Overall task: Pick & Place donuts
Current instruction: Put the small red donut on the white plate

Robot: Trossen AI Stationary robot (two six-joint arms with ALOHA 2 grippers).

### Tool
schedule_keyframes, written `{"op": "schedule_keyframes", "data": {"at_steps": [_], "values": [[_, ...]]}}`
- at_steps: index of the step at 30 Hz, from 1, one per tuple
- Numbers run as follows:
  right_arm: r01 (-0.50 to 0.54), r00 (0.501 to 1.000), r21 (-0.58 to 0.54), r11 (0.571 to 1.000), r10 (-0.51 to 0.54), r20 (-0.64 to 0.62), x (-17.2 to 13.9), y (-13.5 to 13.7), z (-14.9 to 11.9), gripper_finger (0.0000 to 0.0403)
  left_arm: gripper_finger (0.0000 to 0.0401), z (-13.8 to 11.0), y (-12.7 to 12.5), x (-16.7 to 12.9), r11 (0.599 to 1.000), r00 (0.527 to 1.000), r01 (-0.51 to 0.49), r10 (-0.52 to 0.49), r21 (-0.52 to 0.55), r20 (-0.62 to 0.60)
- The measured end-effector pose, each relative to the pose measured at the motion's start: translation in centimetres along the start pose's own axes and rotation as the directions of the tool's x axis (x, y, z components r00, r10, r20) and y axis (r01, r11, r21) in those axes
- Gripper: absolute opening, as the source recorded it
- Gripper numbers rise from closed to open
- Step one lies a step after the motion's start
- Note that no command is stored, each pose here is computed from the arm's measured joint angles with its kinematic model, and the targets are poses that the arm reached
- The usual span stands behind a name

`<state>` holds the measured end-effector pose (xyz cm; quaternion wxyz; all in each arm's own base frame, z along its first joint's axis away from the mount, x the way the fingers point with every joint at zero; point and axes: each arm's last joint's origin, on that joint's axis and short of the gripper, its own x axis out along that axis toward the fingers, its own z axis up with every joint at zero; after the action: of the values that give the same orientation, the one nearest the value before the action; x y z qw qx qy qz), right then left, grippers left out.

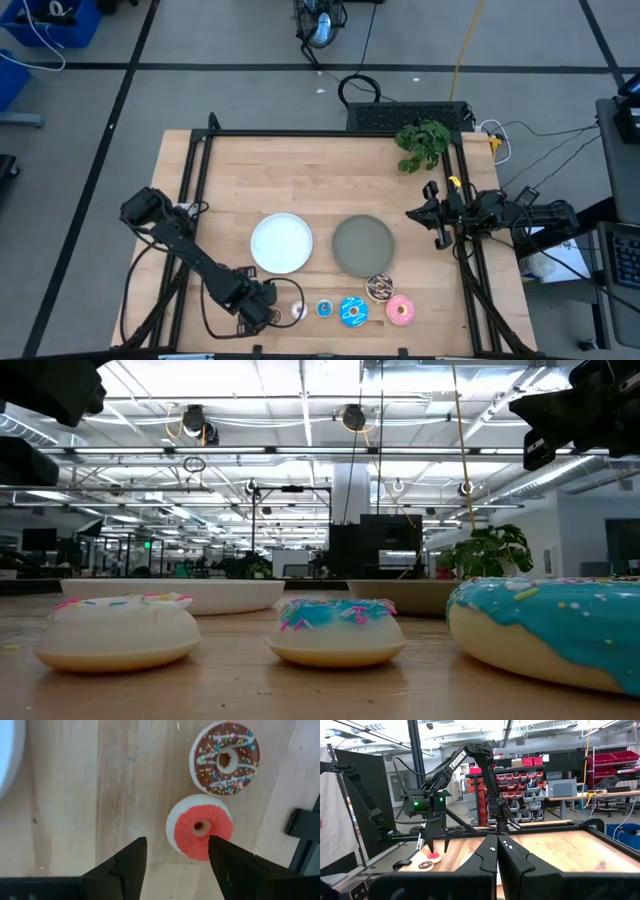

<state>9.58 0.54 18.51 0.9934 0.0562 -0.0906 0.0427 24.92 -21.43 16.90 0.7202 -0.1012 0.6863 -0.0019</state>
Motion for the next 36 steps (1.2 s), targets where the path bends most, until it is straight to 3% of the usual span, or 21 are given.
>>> {"op": "schedule_keyframes", "data": {"at_steps": [14,20,25,36], "values": [[0.001,1.0,0.001,1.0,-0.001,-0.014,0.0,0.0,-0.1,0.0,0.0214,0.2,-0.1,0.0,0.997,0.997,-0.033,0.029,0.065,0.07],[0.001,1.0,0.0,1.0,-0.001,-0.015,0.0,0.0,-0.1,0.0,0.0214,0.3,-0.2,0.3,0.996,0.998,-0.03,0.025,0.083,0.058],[0.001,1.0,0.001,1.0,-0.001,-0.015,0.0,0.0,-0.1,0.0,0.0214,0.2,-0.5,2.3,0.988,0.999,-0.035,0.035,0.15,0.001],[0.001,1.0,0.001,1.0,-0.001,-0.013,0.0,0.0,-0.1,0.0,0.0212,0.7,-0.4,3.0,0.99,0.999,-0.008,0.013,0.139,-0.03]]}}
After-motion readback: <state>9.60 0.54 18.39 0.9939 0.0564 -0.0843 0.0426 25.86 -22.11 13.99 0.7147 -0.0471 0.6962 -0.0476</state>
